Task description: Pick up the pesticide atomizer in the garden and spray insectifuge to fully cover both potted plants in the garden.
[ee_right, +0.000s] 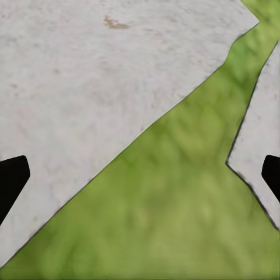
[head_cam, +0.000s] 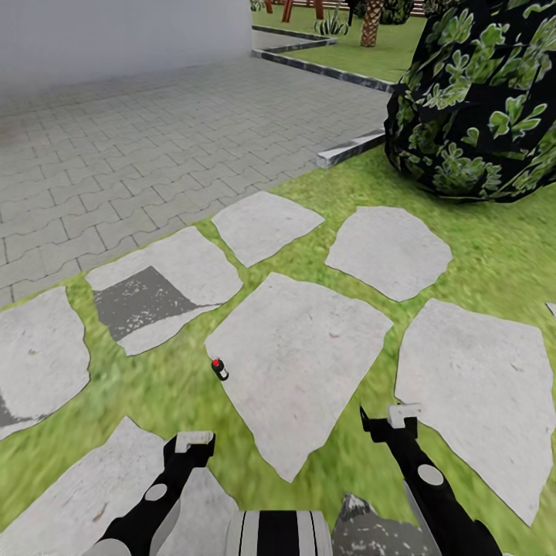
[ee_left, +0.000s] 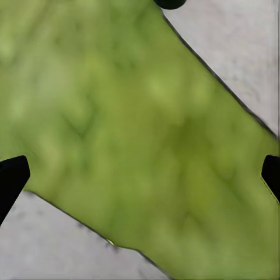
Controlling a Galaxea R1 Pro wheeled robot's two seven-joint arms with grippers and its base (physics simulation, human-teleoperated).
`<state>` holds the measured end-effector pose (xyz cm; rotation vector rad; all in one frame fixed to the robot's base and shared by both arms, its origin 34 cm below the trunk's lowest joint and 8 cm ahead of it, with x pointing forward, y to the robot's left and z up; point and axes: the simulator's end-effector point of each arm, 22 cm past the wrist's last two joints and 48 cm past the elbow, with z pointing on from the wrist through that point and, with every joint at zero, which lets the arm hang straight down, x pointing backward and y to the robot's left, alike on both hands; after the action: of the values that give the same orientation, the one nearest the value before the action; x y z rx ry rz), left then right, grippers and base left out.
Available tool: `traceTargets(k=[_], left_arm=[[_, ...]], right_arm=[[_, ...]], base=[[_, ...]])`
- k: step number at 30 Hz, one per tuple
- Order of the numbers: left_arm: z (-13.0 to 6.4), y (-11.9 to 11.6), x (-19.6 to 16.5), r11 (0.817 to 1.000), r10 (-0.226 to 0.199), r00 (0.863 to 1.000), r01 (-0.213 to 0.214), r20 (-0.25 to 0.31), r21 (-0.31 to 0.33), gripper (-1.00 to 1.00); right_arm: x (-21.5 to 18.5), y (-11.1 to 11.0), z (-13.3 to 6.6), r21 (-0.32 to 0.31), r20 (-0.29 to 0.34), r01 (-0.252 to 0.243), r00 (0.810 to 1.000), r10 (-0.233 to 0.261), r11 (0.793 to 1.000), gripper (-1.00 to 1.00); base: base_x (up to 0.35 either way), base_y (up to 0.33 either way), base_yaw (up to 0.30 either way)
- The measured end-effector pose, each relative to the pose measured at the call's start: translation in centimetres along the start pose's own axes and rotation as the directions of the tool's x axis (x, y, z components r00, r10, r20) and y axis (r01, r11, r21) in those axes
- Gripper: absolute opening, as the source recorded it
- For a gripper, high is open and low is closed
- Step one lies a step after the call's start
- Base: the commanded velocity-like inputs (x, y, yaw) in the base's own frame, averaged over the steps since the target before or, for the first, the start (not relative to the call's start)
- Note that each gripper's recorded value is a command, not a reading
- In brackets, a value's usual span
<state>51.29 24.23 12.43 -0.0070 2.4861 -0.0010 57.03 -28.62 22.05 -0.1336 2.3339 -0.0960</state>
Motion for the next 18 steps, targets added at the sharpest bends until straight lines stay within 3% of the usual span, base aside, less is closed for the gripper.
traceTargets(k=[3, 10, 18], left_arm=[[0.0, -0.07, -0.06, 1.0, -0.001, 1.0, 0.001, 0.002, 0.001, 1.0], [-0.07, -0.06, 0.0, 1.0, -0.001, 1.0, 0.001, 0.005, 0.0, 1.0], [-0.03, 0.22, -0.33, 1.0, 0.0, 1.0, 0.0, 0.015, -0.003, 1.0]], right_arm=[[0.06, 0.01, 0.0, 0.0, -0.001, 0.0, 1.0, 0.0, 1.0, 1.0], [0.06, 0.06, -0.01, -0.001, -0.001, -0.001, 1.0, 0.001, 1.0, 1.0], [0.1, 0.13, 0.0, -0.002, -0.003, -0.001, 1.0, 0.001, 1.0, 1.0]], base=[[0.053, 0.0, 0.0], [0.238, 0.0, 0.0], [0.046, 0.0, 0.0]])
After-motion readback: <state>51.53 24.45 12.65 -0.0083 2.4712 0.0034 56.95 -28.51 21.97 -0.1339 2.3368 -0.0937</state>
